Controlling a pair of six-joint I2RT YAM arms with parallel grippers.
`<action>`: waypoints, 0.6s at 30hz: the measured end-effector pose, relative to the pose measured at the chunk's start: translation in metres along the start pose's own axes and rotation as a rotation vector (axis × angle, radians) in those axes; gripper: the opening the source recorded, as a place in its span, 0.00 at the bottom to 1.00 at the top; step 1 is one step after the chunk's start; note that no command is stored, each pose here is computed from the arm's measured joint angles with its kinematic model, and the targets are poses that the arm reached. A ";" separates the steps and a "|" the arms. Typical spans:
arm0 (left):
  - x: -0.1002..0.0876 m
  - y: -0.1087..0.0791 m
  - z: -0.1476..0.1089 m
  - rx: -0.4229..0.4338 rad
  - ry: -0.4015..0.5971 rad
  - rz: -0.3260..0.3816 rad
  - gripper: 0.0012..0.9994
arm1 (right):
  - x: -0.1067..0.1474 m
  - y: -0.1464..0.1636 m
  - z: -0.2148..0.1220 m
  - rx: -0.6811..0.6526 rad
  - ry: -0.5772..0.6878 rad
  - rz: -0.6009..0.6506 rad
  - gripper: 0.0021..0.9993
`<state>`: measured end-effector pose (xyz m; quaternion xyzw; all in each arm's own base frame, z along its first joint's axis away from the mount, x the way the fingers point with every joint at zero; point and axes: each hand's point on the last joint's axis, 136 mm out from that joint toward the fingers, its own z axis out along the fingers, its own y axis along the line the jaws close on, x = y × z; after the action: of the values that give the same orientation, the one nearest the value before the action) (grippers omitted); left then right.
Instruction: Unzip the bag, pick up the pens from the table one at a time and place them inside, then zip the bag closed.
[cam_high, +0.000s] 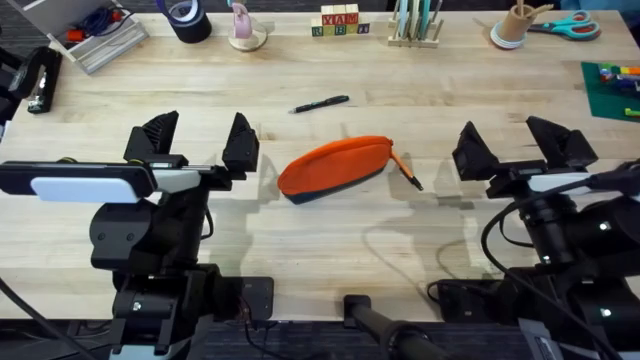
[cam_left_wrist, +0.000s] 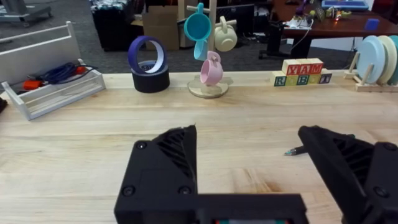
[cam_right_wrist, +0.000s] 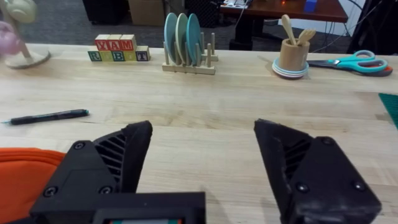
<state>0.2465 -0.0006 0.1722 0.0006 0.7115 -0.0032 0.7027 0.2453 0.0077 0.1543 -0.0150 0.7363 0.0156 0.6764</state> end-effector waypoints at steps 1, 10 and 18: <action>0.000 0.000 0.000 0.000 0.000 0.000 0.99 | 0.000 0.000 0.000 0.000 0.000 0.000 1.00; 0.000 0.000 0.000 0.000 -0.002 0.000 0.99 | 0.001 0.000 0.000 0.000 0.005 0.004 1.00; -0.001 0.000 0.000 0.000 -0.003 0.010 0.99 | 0.002 0.000 0.000 0.001 0.008 0.005 1.00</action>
<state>0.2465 -0.0006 0.1730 0.0040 0.7103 0.0004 0.7039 0.2451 0.0076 0.1525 -0.0131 0.7390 0.0168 0.6734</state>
